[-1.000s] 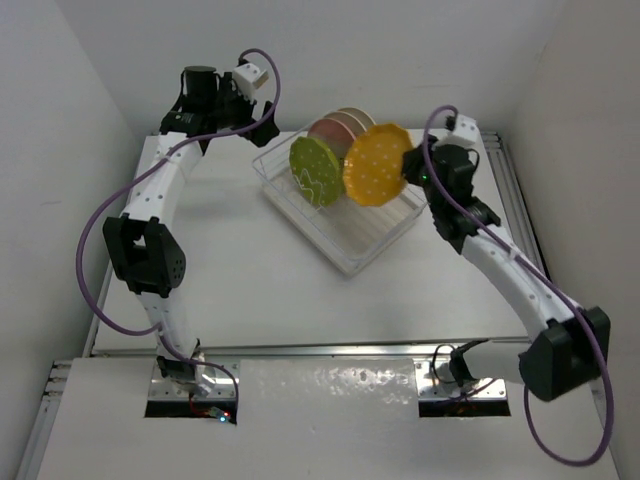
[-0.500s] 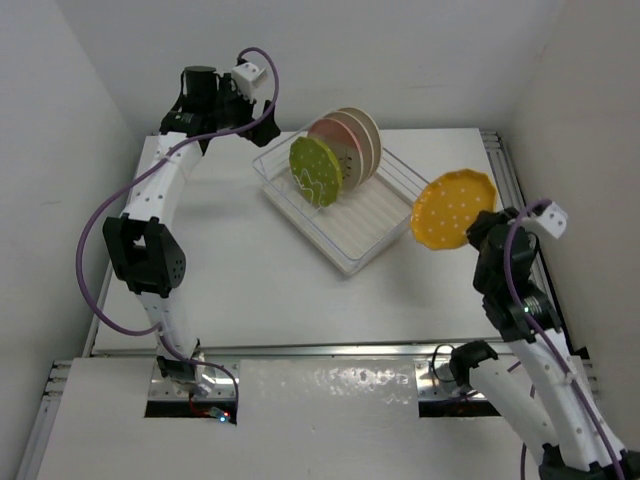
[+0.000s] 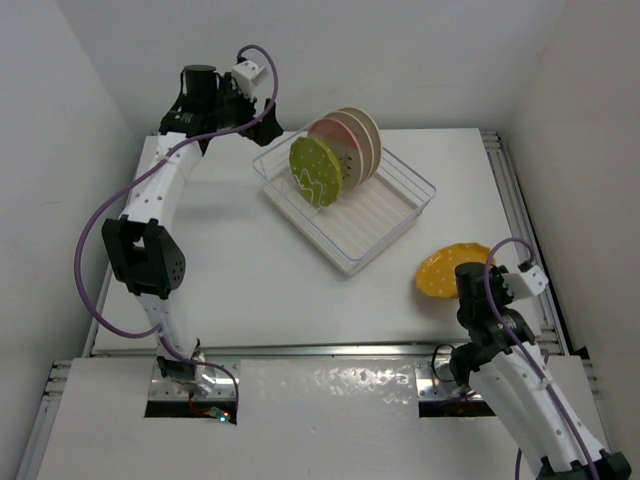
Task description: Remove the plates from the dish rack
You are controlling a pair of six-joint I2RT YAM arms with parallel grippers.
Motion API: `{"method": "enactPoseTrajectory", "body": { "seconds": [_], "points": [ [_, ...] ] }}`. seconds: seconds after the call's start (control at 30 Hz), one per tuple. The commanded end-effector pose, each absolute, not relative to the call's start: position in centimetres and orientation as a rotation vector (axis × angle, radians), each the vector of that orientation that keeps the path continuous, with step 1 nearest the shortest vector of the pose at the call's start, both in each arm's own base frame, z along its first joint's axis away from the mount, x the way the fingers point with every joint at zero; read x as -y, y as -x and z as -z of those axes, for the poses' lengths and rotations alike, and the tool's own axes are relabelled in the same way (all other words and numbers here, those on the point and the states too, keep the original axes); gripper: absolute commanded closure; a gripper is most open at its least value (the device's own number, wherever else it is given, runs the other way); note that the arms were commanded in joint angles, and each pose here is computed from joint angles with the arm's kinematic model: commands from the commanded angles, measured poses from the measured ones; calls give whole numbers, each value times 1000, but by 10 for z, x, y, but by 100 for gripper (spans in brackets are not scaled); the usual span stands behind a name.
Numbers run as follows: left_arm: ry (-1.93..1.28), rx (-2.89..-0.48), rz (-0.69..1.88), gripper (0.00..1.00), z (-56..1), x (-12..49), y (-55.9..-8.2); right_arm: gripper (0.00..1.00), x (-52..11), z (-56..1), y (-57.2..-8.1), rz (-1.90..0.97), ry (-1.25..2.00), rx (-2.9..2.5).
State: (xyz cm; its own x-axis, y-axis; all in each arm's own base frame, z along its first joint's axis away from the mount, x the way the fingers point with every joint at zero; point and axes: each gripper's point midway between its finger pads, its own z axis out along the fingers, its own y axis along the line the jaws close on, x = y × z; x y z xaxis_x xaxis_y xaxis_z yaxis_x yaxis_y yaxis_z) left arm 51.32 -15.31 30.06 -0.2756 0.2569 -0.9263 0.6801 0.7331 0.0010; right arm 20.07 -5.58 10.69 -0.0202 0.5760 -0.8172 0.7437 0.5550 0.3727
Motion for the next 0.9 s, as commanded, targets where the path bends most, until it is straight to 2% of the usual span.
{"method": "enactPoseTrajectory", "body": {
  "seconds": [0.0,0.23,0.37,0.4,0.5,0.67,0.87],
  "points": [
    [-734,-1735,486,0,-348,160,-502,100,51,-119,-218,-16,-1301,-1472],
    [-729,-1725,480,0,-352,159,-504,100,49,-50,-193,10,-1490,-1523],
    [-727,-1717,474,0,-355,159,-505,99,59,-25,-168,121,-1586,-1526],
    [-726,-1714,472,0,-356,159,-506,91,62,-22,-165,141,-1596,-1519],
    [-724,-1712,468,0,-356,158,-507,76,69,-16,-157,209,-1604,-1504],
    [-722,-1714,450,0,-355,156,-509,66,71,-9,-160,274,-1571,-1538],
    [-722,-1717,418,0,-355,152,-511,65,73,-5,-158,345,-1566,-1561]
  ]
}}
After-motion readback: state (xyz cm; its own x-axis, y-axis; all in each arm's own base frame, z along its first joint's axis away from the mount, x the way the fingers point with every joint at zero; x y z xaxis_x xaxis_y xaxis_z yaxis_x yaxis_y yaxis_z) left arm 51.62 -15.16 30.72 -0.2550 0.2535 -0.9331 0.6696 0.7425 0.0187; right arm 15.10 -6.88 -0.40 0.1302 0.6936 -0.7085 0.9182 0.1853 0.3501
